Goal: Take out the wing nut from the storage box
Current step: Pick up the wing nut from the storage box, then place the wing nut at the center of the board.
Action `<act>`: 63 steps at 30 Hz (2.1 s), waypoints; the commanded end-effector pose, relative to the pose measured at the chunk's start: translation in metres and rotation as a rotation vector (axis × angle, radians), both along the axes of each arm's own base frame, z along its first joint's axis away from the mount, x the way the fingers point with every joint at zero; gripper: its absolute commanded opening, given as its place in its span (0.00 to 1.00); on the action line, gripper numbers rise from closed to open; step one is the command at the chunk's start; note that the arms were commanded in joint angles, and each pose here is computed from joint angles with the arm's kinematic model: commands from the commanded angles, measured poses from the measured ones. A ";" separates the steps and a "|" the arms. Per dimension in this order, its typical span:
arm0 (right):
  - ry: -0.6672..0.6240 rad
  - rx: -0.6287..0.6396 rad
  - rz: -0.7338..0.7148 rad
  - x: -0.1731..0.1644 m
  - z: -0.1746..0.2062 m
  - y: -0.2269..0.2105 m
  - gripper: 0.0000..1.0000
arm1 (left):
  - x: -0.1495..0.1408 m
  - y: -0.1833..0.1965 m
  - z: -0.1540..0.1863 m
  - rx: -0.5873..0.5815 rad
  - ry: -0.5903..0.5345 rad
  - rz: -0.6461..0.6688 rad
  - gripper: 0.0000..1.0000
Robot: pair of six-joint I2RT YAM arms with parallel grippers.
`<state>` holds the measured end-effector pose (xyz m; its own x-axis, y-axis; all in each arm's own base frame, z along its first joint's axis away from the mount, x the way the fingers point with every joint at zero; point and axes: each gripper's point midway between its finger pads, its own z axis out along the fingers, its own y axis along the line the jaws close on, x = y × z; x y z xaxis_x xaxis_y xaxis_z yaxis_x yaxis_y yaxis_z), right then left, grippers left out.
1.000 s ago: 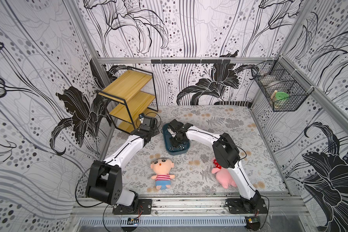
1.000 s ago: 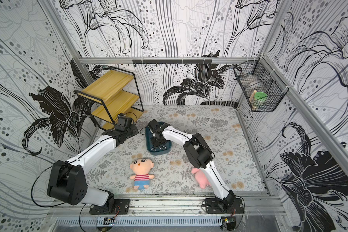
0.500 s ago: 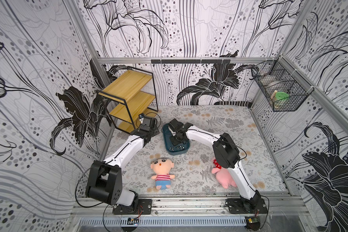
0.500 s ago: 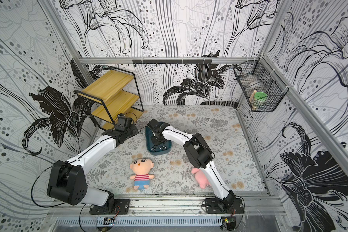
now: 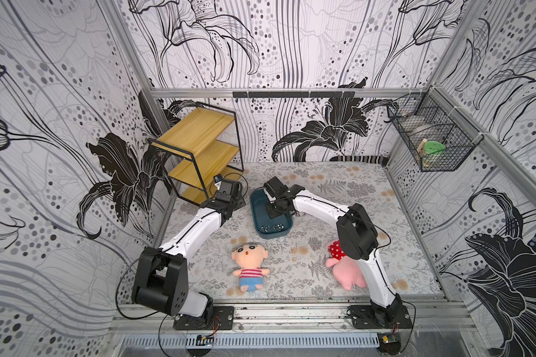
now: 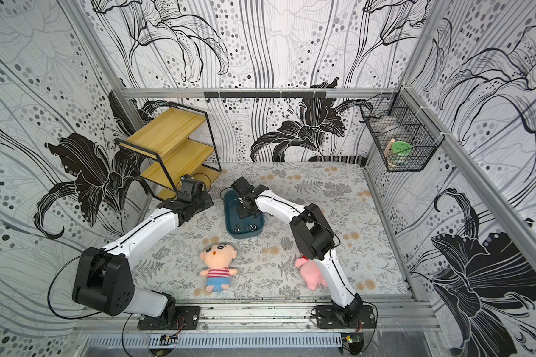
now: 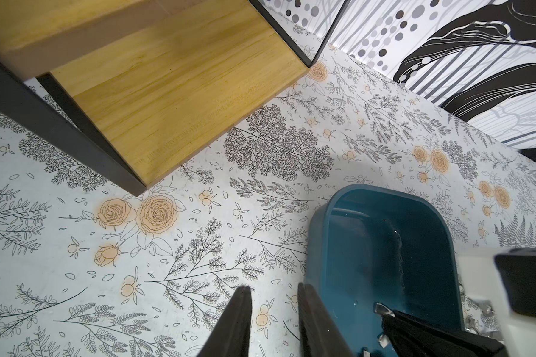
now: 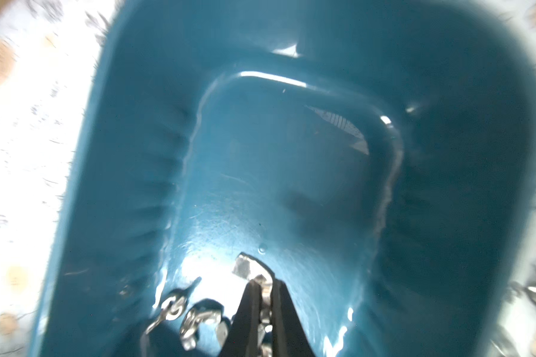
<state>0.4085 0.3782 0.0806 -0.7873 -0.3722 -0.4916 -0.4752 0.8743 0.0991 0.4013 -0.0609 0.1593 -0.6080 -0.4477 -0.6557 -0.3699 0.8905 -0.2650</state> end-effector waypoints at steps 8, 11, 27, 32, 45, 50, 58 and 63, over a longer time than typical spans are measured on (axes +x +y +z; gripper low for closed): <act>-0.088 0.103 -0.068 0.008 0.062 -0.024 0.04 | 0.005 0.003 0.014 -0.008 -0.053 0.014 0.32; -0.110 0.095 -0.101 0.010 0.073 -0.045 0.04 | 0.006 0.002 0.014 -0.008 -0.052 0.011 0.32; -0.001 -0.008 -0.199 -0.024 0.016 -0.123 0.03 | 0.010 0.000 0.017 -0.011 -0.054 0.006 0.32; 0.038 -0.024 -0.199 -0.030 -0.004 -0.126 0.04 | 0.010 0.000 0.019 -0.010 -0.057 0.004 0.32; 0.093 -0.023 -0.189 -0.035 -0.030 -0.121 0.04 | 0.007 0.002 0.016 -0.007 -0.053 0.011 0.32; 0.104 -0.027 -0.185 -0.035 -0.038 -0.119 0.04 | 0.006 0.002 0.016 -0.006 -0.052 0.010 0.32; 0.125 -0.031 -0.176 -0.037 -0.047 -0.117 0.04 | 0.005 0.004 0.012 -0.005 -0.045 0.016 0.32; 0.130 -0.051 -0.185 -0.037 -0.054 -0.119 0.05 | 0.005 0.003 0.014 -0.007 -0.049 0.016 0.32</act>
<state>0.3746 0.2583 0.0341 -0.8921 -0.2404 -0.3825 -0.3008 0.9478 0.1058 0.4026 -0.0613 0.1620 -0.6041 -0.4488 -0.6585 -0.3680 0.8901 -0.2690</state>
